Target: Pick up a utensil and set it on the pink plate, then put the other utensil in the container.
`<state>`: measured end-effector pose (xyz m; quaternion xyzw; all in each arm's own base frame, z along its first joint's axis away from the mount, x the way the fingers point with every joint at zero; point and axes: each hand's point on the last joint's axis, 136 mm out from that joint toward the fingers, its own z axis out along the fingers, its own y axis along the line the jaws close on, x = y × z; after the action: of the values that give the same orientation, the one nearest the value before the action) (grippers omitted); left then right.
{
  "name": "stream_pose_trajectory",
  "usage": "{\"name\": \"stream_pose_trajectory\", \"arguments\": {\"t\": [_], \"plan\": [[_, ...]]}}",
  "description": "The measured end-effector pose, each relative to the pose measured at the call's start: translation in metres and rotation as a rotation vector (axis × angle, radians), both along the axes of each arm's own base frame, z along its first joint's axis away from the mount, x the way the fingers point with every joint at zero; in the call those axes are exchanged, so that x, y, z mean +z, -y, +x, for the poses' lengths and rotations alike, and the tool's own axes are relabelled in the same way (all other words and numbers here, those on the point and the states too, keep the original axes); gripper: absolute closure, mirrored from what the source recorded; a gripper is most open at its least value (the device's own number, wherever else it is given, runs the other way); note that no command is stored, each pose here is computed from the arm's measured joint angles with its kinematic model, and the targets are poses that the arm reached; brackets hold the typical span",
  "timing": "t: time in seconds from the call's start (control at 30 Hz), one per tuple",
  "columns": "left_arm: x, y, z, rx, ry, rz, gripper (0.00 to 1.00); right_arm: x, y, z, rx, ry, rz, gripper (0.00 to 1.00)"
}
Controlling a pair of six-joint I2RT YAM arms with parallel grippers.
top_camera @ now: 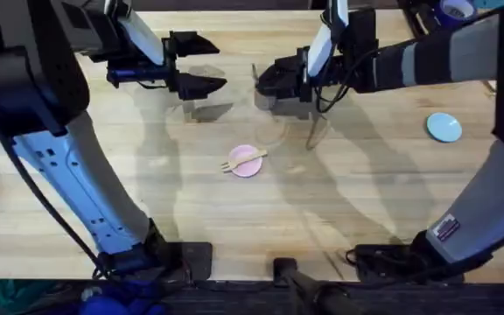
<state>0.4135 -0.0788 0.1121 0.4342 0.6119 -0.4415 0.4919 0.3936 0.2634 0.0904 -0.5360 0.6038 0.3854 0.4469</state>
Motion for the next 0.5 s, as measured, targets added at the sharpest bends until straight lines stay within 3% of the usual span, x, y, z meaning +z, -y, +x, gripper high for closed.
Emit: {"name": "stream_pose_trajectory", "arguments": {"t": [0.37, 0.43, 0.5], "plan": [[0.0, 0.0, 0.0, 0.0, 0.0, 0.0, 0.008, -0.0001, 0.0, 0.0, 0.002, 0.005, -0.001, 0.966], [0.0, 0.0, 0.0, 0.0, 0.0, 0.0, 0.008, -0.0001, 0.0, -0.0001, 0.002, 0.004, -0.001, 0.87], [0.0, 0.0, 0.0, 0.0, 0.0, 0.0, 0.008, 0.0, 0.0, -0.0001, 0.002, 0.005, -0.001, 0.573]]}}
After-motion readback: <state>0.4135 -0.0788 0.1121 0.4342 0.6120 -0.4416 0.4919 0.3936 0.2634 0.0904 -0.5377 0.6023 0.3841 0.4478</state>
